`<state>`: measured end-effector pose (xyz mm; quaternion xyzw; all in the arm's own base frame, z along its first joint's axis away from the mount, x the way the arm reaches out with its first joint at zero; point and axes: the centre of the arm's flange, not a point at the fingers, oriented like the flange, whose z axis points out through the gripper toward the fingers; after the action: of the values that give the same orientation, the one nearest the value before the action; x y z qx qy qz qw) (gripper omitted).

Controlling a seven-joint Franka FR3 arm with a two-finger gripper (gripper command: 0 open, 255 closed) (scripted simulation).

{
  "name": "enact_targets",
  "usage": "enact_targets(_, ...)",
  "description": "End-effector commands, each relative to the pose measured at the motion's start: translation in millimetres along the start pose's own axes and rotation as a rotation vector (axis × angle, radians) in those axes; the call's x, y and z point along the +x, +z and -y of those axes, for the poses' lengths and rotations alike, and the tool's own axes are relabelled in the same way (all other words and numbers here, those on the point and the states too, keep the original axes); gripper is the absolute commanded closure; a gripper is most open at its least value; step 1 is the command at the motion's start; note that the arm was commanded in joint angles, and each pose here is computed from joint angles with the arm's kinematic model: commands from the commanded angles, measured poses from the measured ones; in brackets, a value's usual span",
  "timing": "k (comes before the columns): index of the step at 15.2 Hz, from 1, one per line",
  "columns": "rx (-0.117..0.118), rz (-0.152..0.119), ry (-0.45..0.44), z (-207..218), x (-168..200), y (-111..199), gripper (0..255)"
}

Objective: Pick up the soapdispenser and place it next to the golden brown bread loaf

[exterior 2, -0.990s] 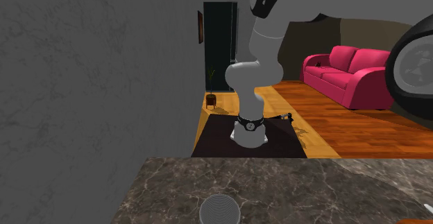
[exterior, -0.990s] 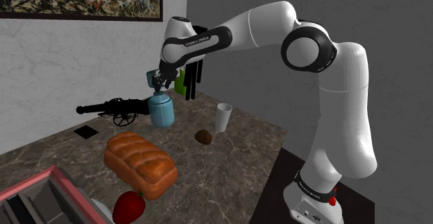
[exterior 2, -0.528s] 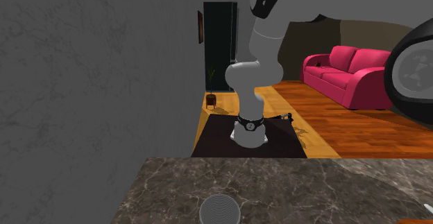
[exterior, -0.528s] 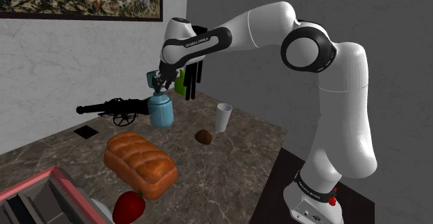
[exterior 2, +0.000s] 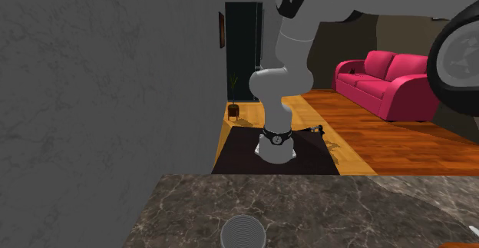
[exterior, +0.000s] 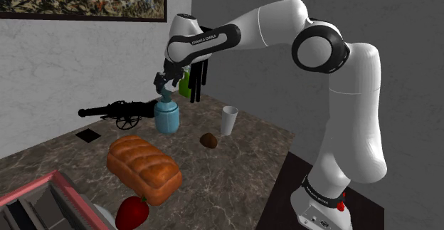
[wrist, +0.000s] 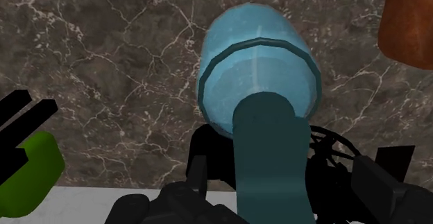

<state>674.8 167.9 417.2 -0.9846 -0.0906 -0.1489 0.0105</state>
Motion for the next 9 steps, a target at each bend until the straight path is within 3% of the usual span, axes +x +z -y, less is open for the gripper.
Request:
enact_targets(1, 0.0, 0.0, 0.0, -1.1, 0.2, -24.1, 0)
enact_targets(9, 0.0, 0.0, 0.0, -1.1, 0.2, -34.5, 0)
